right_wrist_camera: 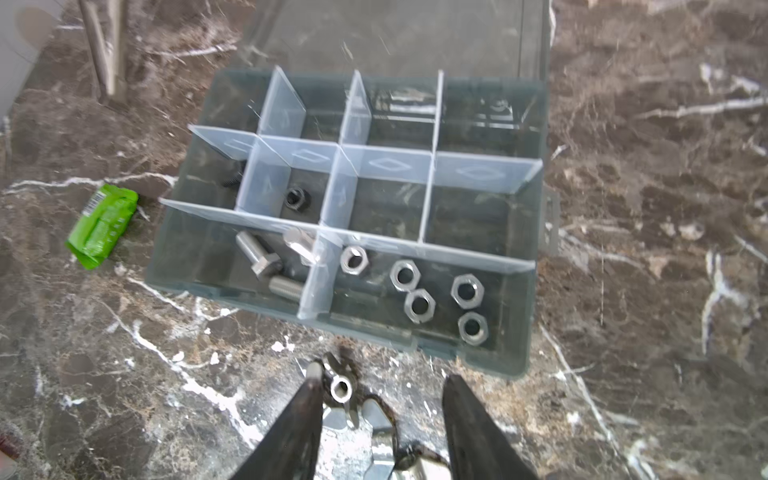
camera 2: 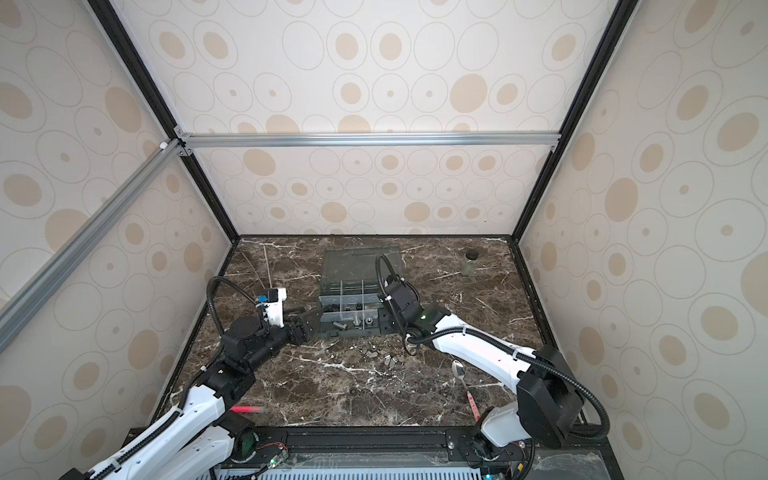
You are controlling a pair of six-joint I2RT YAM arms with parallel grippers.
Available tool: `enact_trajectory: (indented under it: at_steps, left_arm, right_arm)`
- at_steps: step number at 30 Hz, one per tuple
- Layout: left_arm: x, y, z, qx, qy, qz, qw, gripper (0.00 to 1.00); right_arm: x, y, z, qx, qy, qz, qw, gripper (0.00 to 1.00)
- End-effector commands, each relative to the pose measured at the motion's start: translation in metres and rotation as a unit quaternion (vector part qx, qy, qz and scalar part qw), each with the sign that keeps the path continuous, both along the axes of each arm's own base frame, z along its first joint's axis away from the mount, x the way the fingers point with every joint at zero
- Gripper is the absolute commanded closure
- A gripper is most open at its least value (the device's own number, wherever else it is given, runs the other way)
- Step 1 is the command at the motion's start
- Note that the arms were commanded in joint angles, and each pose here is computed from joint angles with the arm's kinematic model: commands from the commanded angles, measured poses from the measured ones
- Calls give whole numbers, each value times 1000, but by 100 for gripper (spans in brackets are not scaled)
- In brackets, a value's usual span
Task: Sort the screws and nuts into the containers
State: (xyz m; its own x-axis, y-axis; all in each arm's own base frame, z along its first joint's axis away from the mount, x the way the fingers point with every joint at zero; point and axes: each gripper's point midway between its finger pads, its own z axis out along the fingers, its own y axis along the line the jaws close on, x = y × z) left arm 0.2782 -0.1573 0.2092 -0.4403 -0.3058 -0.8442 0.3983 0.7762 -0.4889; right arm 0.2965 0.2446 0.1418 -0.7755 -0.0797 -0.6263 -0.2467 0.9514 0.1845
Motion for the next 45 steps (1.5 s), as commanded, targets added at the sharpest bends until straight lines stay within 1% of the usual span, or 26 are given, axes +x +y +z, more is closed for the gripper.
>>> enact_trajectory:
  at_steps: [1, 12, 16, 18, 19, 21, 24, 29, 32, 35, 37, 40, 42, 45]
  left_arm:
    - [0, 0, 7, -12, -9, -2, 1000, 25]
    - [0, -1, 4, -7, -6, -4, 1000, 25]
    - [-2, -3, 2, 11, -4, -17, 1000, 27]
    - [-4, -8, 1, 27, -4, -35, 999, 28]
    - [-8, -13, 1, 40, -7, -58, 998, 29]
    - [-14, -19, -5, 68, 2, -83, 994, 30]
    - [-25, -27, -22, 115, 23, -116, 986, 30]
    - [-44, -50, -47, 166, 56, -158, 972, 31]
    - [-55, -67, -64, 233, 71, -188, 951, 32]
    - [-62, -77, -79, 310, 85, -221, 921, 34]
    - [-64, -87, -79, 333, 82, -245, 907, 36]
    - [-67, -97, -74, 369, 45, -274, 887, 37]
    - [-69, -99, -73, 390, 30, -290, 873, 37]
    - [-76, -98, -80, 425, 22, -320, 846, 37]
  right_arm:
    - [-3, -8, -3, 10, 4, -26, 1000, 50]
    - [-5, -14, -3, 6, 1, -32, 999, 50]
    - [-4, -15, -2, 4, -1, -33, 999, 50]
    - [-4, -16, -3, 2, -1, -34, 999, 50]
    - [-4, -16, -2, 3, -3, -35, 999, 50]
    - [-3, -16, -1, 2, -3, -37, 999, 50]
    - [-3, -18, -1, -1, -4, -39, 999, 50]
    - [-3, -20, -1, -6, -5, -41, 999, 49]
    - [-3, -21, 0, -7, -6, -42, 999, 50]
    - [-4, -23, 0, -11, -7, -44, 999, 50]
    - [-4, -25, 2, -12, -9, -46, 999, 49]
    - [-6, -29, 3, -13, -12, -50, 999, 49]
    - [-8, -33, 3, -14, -15, -54, 998, 49]
    - [-10, -39, 4, -16, -20, -63, 998, 49]
